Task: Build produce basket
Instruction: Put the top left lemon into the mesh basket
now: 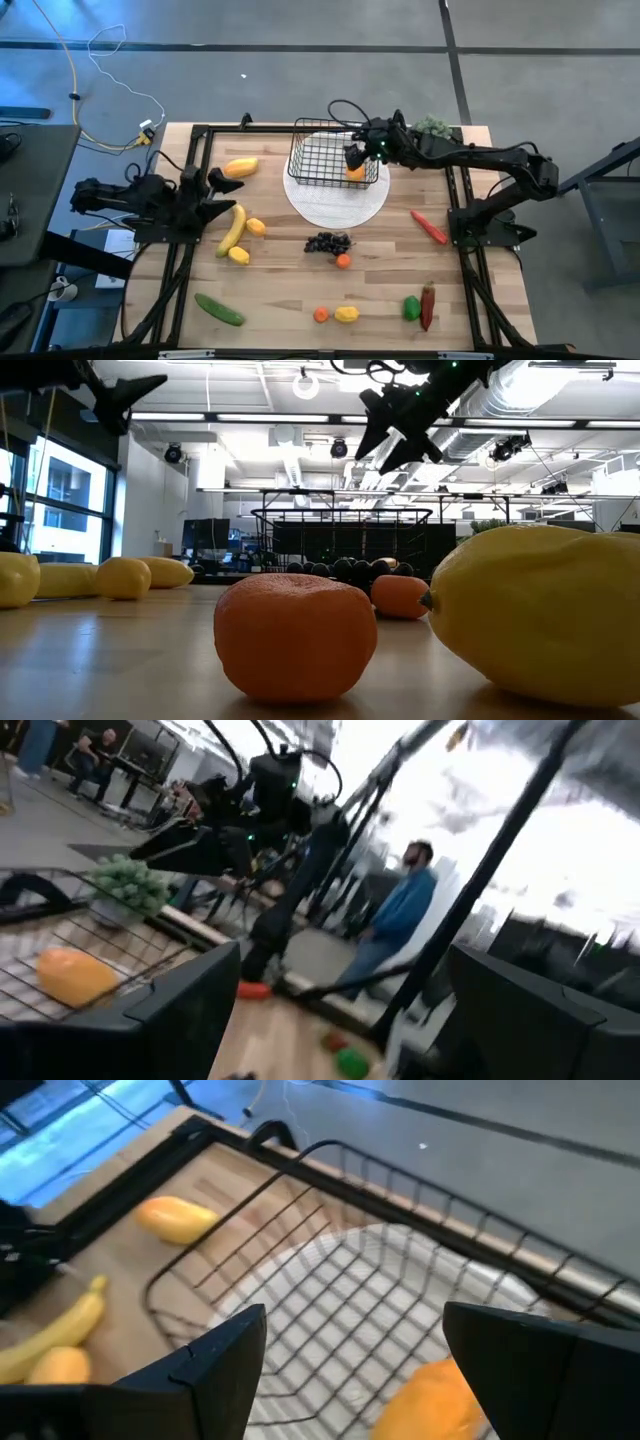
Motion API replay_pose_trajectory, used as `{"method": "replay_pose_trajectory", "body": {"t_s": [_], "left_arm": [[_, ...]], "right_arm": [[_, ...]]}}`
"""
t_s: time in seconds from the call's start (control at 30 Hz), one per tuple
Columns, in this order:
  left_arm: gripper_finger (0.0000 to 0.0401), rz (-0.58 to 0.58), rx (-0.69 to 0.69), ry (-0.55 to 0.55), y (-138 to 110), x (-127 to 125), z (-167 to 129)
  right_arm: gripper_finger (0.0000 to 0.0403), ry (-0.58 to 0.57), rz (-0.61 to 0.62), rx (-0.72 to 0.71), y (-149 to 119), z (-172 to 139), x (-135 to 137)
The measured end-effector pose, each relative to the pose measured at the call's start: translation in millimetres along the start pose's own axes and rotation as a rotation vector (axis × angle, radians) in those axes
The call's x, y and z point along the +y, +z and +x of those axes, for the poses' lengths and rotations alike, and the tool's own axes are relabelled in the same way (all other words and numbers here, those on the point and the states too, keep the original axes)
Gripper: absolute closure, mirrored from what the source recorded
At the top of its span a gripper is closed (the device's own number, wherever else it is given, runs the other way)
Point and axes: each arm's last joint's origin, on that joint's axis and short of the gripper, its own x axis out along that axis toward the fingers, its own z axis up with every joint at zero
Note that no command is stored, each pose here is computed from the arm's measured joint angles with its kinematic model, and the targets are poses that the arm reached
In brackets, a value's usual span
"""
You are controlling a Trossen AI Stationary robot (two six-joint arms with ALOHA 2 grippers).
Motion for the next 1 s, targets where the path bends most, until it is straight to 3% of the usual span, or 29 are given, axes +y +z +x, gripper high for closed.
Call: {"method": "replay_pose_trajectory", "body": {"t_s": [0.23, 0.43, 1.0], "left_arm": [[0.0056, 0.197, 0.2, 0.078, 19.5, -11.0, 6.1], [0.0056, 0.37, 0.423, 0.138, 18.1, -12.7, 16.4], [0.0056, 0.585, 0.862, 0.174, -32.4, 1.8, 53.7]], "right_arm": [[0.0119, 0.079, -0.027, 0.029, -14.5, -9.2, 25.4], [0.0119, 0.108, -0.015, 0.036, -24.7, -16.9, 41.5], [0.0119, 0.115, 0.023, 0.156, -50.6, -31.2, 59.3]]}}
